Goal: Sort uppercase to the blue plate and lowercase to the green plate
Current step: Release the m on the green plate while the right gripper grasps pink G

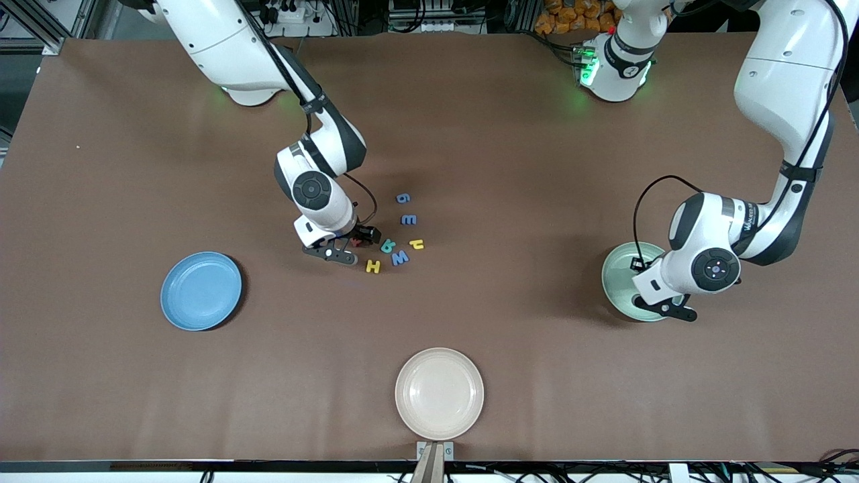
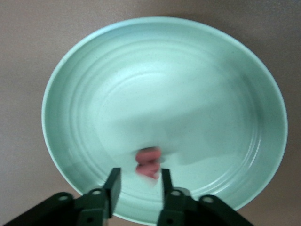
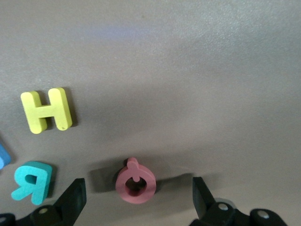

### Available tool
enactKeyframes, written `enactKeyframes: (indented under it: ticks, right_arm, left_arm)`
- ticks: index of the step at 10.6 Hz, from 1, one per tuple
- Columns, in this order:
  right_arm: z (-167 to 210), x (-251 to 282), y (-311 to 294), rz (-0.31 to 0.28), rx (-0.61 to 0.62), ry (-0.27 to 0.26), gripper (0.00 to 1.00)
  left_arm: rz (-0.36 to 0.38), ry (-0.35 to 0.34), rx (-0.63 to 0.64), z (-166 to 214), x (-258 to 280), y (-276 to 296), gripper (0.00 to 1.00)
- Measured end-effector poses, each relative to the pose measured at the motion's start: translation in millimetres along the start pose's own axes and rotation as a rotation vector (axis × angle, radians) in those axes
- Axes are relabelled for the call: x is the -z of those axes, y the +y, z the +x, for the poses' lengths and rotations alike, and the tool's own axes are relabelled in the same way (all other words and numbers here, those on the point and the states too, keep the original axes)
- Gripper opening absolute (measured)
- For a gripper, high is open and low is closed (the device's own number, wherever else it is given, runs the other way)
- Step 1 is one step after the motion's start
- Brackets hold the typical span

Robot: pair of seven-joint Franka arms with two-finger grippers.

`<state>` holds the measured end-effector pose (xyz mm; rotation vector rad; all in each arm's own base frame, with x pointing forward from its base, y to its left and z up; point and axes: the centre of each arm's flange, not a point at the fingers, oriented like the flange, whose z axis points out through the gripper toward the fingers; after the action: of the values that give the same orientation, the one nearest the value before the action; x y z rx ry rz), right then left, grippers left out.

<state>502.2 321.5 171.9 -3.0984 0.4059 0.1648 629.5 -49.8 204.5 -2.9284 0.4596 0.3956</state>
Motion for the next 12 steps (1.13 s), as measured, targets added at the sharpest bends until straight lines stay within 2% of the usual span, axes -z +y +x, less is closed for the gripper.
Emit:
enactKeyframes:
  ticks: [1,2,3,4,6,7,10,12]
  right_arm:
    - [0.1,-1.3,0.3,-0.001,0.0,-0.001,1.0]
    - [0.1,-2.0,0.5,-0.001,-0.001,-0.001,0.95]
    - [0.1,-2.3,0.5,-0.002,-0.001,-0.002,0.89]
    - [0.7,-0.8,-0.3,0.004,0.0,0.004,0.74]
    - [1.6,4.3,-2.3,0.014,0.001,0.014,0.44]
    - [1.6,4.9,-2.2,0.015,0.0,0.015,0.37]
    - [1.7,5.9,-2.2,0.021,0.0,0.022,0.37]
    - [12.5,18.7,2.2,0.044,-0.017,0.048,0.37]
  left_arm:
    - [-0.006,0.003,0.003,0.4,0.6,0.5,0.65]
    - [-0.015,0.011,0.005,1.8,2.5,2.7,0.78]
    - [-0.023,0.024,0.005,4.7,7.3,6.8,0.92]
    - [-0.03,0.046,0.006,9.4,17.3,10.7,0.99]
    - [-0.027,0.112,0.007,19.0,53.9,17.8,1.0]
    - [-0.023,0.144,0.008,20.6,75.3,22.6,1.0]
    - [-0.025,0.211,0.012,12.6,131.7,37.5,1.0]
    - [-0.033,0.244,0.023,0.2,169.6,45.0,1.0]
